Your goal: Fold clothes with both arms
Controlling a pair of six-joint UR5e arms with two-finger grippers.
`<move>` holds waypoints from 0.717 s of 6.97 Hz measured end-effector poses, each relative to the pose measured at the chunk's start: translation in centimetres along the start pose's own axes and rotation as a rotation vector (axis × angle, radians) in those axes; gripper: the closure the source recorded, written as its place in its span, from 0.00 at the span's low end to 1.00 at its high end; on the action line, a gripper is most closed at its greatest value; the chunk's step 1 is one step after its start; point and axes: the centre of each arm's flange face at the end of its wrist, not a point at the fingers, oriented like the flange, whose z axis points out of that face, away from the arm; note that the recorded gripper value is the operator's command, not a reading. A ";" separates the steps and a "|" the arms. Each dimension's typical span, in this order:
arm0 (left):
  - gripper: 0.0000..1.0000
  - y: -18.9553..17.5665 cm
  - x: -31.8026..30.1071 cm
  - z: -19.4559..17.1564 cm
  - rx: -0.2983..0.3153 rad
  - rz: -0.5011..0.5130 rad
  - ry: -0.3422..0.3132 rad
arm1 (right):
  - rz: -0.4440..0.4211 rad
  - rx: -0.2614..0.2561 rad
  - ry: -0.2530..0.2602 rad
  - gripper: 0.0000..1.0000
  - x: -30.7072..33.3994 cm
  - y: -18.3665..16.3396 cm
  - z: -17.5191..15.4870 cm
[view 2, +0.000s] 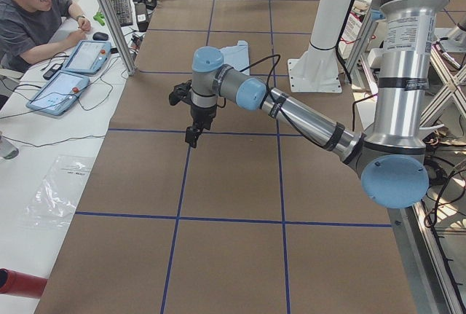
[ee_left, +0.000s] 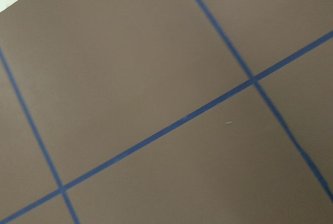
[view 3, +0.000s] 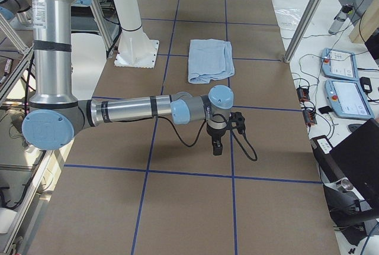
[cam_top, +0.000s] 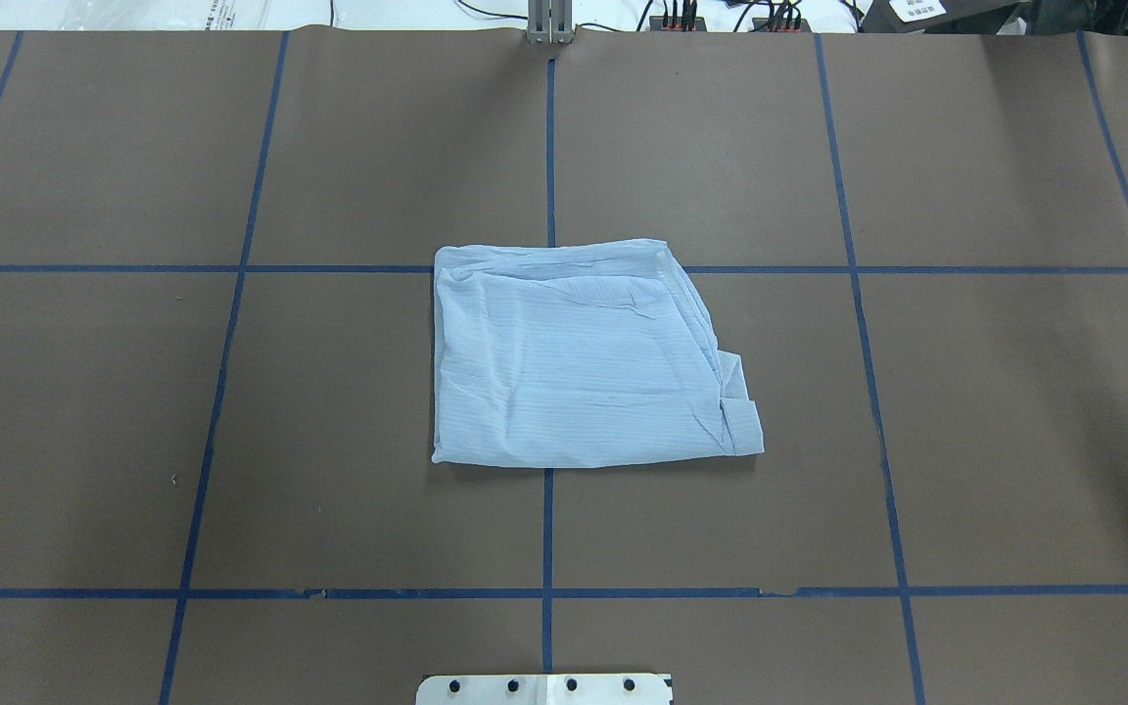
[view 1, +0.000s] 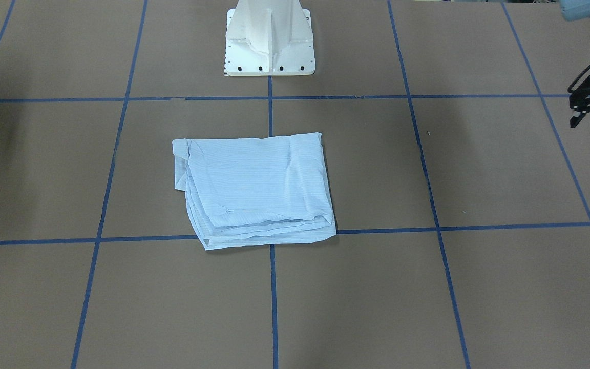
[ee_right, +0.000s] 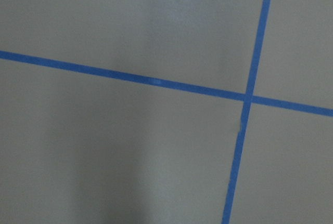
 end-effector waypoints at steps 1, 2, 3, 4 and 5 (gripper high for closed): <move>0.00 1.4 -3.3 0.3 -0.009 -0.015 -0.010 | 0.021 -0.007 -0.002 0.00 1.5 1.3 -0.2; 0.00 2.7 -6.5 0.5 -0.019 0.004 -0.020 | 0.027 -0.017 -0.009 0.00 3.1 2.2 -1.1; 0.00 4.2 -9.2 0.8 -0.033 0.002 -0.012 | 0.037 -0.040 -0.012 0.00 4.5 2.9 -2.8; 0.00 6.0 -10.3 1.1 -0.040 -0.015 0.022 | 0.057 -0.071 -0.009 0.00 4.8 3.9 -4.3; 0.00 7.2 -10.5 1.1 -0.038 -0.029 0.060 | 0.077 -0.093 -0.004 0.00 5.0 5.2 -4.7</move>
